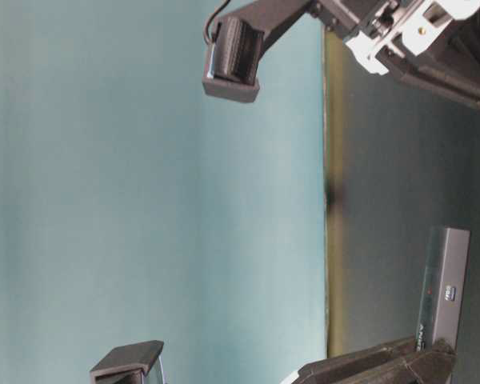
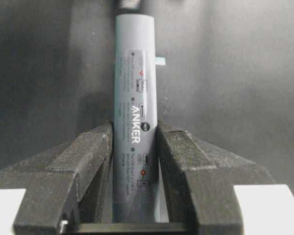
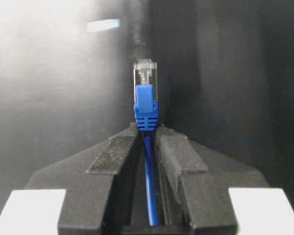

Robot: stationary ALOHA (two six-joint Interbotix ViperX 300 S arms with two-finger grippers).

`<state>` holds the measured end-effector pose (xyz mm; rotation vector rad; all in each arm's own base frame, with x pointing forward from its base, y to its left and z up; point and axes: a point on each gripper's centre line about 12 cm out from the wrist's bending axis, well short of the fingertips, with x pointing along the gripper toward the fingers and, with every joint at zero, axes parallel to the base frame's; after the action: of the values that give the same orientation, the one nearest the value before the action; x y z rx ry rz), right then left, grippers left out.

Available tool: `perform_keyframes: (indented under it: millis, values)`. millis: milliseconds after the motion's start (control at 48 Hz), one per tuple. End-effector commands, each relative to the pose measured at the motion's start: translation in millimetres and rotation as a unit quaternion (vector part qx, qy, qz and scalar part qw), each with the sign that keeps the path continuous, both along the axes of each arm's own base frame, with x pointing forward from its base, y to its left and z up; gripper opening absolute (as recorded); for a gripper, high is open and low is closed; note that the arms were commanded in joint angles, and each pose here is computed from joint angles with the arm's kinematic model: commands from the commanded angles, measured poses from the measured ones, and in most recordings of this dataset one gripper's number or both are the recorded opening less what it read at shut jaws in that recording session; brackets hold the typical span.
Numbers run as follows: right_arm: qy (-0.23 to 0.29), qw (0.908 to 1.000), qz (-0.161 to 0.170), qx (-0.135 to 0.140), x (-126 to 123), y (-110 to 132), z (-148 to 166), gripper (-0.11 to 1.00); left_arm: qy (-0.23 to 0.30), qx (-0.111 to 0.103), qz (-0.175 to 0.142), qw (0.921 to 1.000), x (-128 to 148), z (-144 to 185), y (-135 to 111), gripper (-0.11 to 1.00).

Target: Insert the LAN cable into the hub.

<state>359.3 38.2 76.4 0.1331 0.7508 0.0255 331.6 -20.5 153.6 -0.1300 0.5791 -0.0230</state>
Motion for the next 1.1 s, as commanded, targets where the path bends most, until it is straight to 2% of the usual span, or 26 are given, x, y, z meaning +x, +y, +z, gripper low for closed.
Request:
perform_keyframes:
  millis: [0, 229, 458, 687, 1083]
  values:
    - [-0.011, 0.9999, 0.004, 0.004, 4, 5, 5, 0.10, -0.017, -0.001, -0.003, 0.9999, 3, 10, -2, 0.28]
    - [-0.039, 0.9992, 0.004, 0.009, 11, 7, 41, 0.10, -0.006, 0.002, -0.006, 1.0000, 8, 15, -4, 0.28]
    - [-0.033, 0.9994, 0.012, 0.004, 22, 9, 62, 0.10, 0.008, 0.011, -0.006, 0.9999, 13, 17, -1, 0.28]
    - [-0.014, 0.9997, 0.018, 0.001, 25, 13, 61, 0.10, 0.004, 0.030, -0.016, 0.9994, 14, 19, 1, 0.28]
    - [0.002, 0.9999, 0.016, -0.001, 24, 11, 54, 0.10, 0.002, 0.034, -0.018, 0.9992, 17, 20, 1, 0.28]
